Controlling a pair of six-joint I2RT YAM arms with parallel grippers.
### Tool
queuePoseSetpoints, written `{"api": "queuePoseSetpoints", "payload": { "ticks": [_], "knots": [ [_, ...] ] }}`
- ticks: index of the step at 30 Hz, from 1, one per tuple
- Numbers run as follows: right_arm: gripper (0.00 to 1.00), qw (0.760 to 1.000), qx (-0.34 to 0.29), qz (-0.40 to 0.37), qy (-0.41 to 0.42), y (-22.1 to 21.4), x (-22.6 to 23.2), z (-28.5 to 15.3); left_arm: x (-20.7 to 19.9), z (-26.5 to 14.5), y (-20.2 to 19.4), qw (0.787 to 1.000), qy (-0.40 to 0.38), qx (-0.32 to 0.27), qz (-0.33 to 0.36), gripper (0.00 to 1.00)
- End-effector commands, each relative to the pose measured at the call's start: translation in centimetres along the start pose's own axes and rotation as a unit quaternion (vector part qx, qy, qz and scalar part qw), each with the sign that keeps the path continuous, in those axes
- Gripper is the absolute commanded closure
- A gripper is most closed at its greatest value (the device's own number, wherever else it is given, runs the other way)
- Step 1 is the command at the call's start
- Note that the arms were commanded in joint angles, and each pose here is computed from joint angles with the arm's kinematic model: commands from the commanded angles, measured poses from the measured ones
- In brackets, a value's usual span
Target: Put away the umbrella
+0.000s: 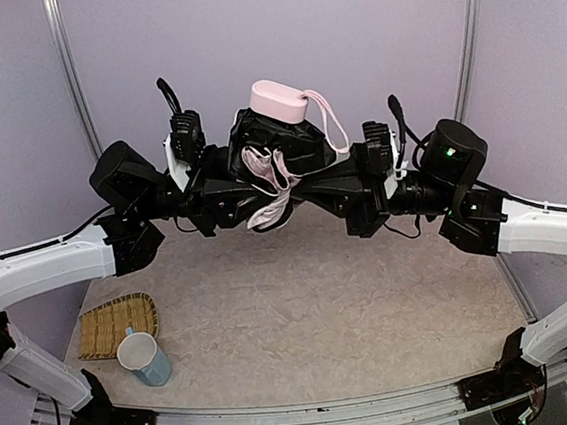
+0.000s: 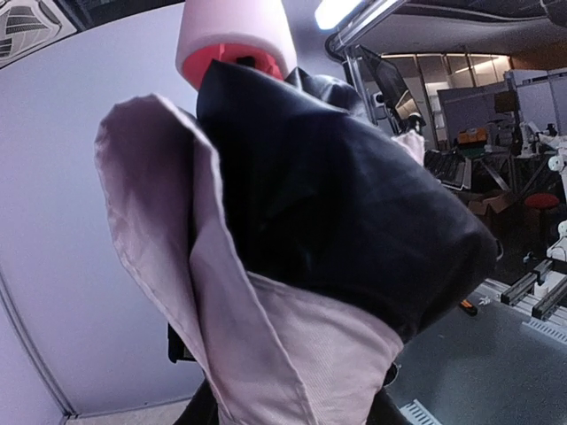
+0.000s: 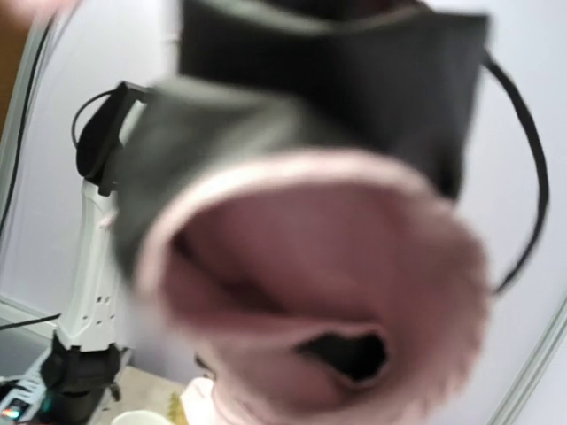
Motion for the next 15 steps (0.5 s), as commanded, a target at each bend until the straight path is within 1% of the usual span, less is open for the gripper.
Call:
{"api": "queuePoseSetpoints", "payload": {
  "ticks": [1, 8, 10, 13, 15],
  "knots": [
    [1.00, 0.990, -0.061, -0.101, -0.083, 3.3, -2.8, -0.9, -5.1, 0.5, 4.6, 0.988, -0.131, -0.075, 0.025, 1.00],
    [1.00, 0.988, -0.080, -0.109, -0.070, 2.8, -1.6, 0.4, -4.6, 1.0, 4.3, 0.991, -0.106, -0.075, 0.023, 1.00],
    [1.00, 0.988, -0.083, -0.110, -0.073, 2.7, -1.3, 0.4, -4.7, 1.3, 4.2, 0.991, -0.110, -0.075, 0.022, 1.00],
    [1.00, 0.985, -0.094, -0.112, -0.093, 3.1, -1.4, 0.0, -4.9, 1.5, 4.0, 0.991, -0.114, -0.075, 0.018, 1.00],
    [0.99, 0.981, -0.104, -0.111, -0.123, 3.5, -2.0, -0.4, -4.9, 1.5, 3.9, 0.991, -0.113, -0.074, 0.019, 1.00]
  ]
}}
Point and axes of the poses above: each gripper's point midway between its finger pads, its own z axis out along the fingers, its own x axis along the line the jaws close on, y = z × x, the point moved 1 cm from there along -z, back along the fingers, and after that the axes turned 8 degrees about z, right-handed, at the moved point
